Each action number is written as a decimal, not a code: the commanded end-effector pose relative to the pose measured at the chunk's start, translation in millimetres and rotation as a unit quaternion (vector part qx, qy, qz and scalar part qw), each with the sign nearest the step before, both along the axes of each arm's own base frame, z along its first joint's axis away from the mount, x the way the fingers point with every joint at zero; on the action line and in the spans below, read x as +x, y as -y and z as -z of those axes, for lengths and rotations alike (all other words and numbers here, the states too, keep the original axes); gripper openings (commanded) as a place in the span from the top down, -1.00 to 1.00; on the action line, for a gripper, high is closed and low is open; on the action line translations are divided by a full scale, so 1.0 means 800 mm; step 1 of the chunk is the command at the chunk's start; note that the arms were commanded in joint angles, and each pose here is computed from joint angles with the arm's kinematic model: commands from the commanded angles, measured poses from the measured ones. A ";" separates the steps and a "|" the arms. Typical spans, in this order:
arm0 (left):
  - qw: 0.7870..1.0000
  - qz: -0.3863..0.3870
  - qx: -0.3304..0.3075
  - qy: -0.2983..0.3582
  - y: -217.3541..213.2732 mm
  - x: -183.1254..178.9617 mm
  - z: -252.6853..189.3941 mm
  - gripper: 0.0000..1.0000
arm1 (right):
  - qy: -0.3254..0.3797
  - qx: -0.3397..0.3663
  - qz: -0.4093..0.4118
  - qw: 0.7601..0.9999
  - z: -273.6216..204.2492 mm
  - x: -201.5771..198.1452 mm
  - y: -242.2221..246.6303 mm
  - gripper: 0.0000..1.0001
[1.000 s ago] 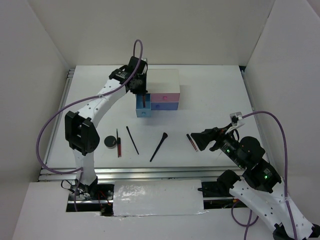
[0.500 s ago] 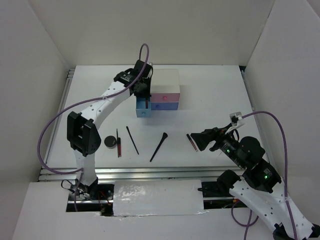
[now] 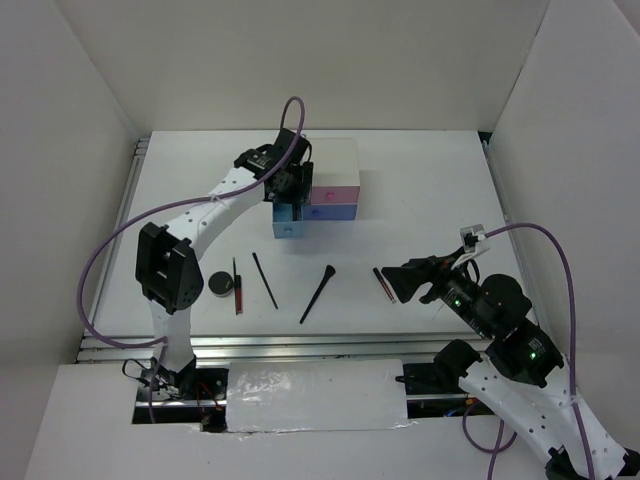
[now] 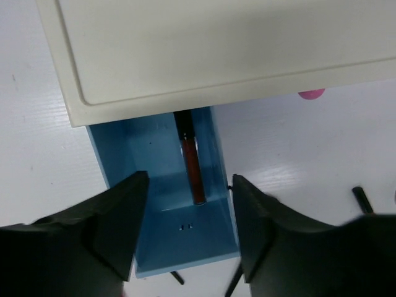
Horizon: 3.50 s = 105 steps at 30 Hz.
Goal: Organize the makeup
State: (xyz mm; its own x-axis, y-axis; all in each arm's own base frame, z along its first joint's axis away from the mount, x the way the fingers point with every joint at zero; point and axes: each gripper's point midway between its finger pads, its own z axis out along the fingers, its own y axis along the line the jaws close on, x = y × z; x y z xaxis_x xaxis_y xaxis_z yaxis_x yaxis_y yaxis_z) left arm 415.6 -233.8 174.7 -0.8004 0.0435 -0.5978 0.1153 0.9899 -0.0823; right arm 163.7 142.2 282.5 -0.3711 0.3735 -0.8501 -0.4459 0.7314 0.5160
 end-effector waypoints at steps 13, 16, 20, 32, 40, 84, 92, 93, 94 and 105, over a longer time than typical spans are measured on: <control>0.990 -0.003 -0.069 0.123 0.010 -0.005 -0.130 -0.99 | 0.010 0.004 -0.003 1.000 -0.008 0.004 -0.005 -0.99; 0.986 0.003 -0.080 0.146 0.022 -0.026 -0.149 -0.99 | 0.004 0.005 -0.003 1.000 -0.006 0.006 -0.007 -1.00; 0.981 -0.005 -0.104 0.163 0.064 -0.071 -0.153 -0.99 | -0.008 0.024 0.059 0.998 -0.008 0.019 0.013 -1.00; 0.984 -0.008 -0.150 0.098 0.227 -0.163 -0.013 -0.96 | -0.037 0.097 0.300 0.948 -0.014 0.014 0.133 -1.00; 0.993 -0.047 -0.092 0.056 0.276 -0.150 0.081 -0.82 | -0.034 0.084 0.285 0.954 -0.021 0.000 0.138 -1.00; 0.996 -0.076 0.012 0.045 0.243 -0.142 0.172 0.96 | 0.035 0.110 0.194 0.974 -0.047 -0.039 0.126 -1.00; 0.994 -0.006 -0.037 0.107 0.261 -0.130 0.080 1.00 | 0.037 0.105 0.196 0.974 -0.049 -0.039 0.128 -0.99; 0.992 -0.002 -0.046 0.116 0.263 -0.128 0.068 1.00 | 0.037 0.105 0.196 0.974 -0.049 -0.039 0.128 -1.00; 0.991 0.011 -0.042 0.124 0.261 -0.128 0.058 1.00 | 0.037 0.105 0.197 0.974 -0.050 -0.038 0.128 -1.00; 0.966 0.025 -0.041 0.254 0.190 -0.094 -0.118 1.00 | 0.036 0.104 0.194 0.975 -0.053 -0.037 0.126 -0.99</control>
